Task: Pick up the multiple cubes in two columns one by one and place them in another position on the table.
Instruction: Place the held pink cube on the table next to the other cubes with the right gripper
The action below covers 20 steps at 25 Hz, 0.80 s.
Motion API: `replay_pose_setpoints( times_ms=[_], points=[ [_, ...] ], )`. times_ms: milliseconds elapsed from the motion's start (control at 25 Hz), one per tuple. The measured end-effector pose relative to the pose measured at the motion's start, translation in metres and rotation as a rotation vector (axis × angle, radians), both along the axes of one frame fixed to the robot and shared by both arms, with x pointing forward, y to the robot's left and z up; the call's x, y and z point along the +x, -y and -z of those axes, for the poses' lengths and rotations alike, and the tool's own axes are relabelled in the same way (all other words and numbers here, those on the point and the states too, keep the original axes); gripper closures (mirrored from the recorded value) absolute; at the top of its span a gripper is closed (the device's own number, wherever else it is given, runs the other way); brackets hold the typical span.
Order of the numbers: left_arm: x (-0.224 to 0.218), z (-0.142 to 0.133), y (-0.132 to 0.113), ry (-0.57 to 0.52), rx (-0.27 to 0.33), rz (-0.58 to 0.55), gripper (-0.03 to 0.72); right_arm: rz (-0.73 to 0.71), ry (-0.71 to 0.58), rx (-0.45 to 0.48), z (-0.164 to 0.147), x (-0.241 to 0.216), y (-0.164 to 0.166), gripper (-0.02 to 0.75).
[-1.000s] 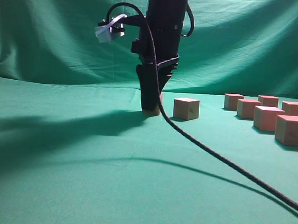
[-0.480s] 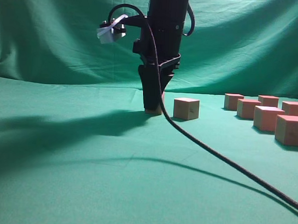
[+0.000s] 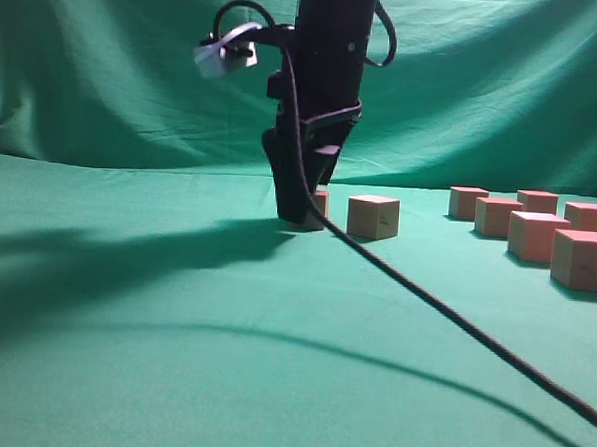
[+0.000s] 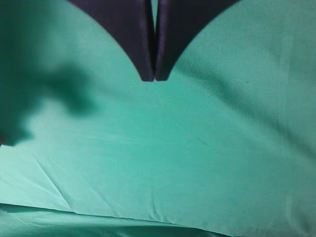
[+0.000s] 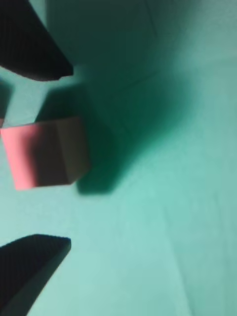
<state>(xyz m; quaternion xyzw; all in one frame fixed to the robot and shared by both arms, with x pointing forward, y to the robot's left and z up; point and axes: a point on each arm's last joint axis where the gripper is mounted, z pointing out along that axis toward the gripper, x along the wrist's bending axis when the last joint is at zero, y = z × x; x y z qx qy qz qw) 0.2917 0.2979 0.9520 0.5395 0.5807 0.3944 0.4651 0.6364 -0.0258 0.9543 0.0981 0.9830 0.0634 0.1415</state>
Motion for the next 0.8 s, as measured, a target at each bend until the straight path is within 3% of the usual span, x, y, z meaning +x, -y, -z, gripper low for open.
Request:
replay_pose_setpoints(
  times_ms=[120, 160, 360, 440, 640, 800],
  points=[
    [0.000, 0.000, 0.000, 0.000, 0.000, 0.000, 0.688, 0.048, 0.015, 0.021, -0.014, 0.002, -0.001, 0.163],
    [0.000, 0.000, 0.000, 0.000, 0.000, 0.000, 0.688, 0.060, 0.018, 0.027, -0.021, 0.002, 0.000, 0.123],
    [0.000, 0.000, 0.000, 0.000, 0.000, 0.000, 0.688, 0.150, 0.020, 0.055, -0.078, -0.011, 0.010, 0.137],
    [0.000, 0.000, 0.000, 0.000, 0.000, 0.000, 0.688, 0.226, 0.029, 0.080, -0.100, -0.018, 0.016, 0.200],
    [0.000, 0.000, 0.000, 0.000, 0.000, 0.000, 0.688, 0.573, 0.092, 0.234, -0.153, -0.036, 0.034, 0.194],
    [0.000, 0.000, 0.000, 0.000, 0.000, 0.000, 0.688, 0.708, 0.106, 0.323, -0.188, -0.071, 0.060, 0.194]
  ],
)
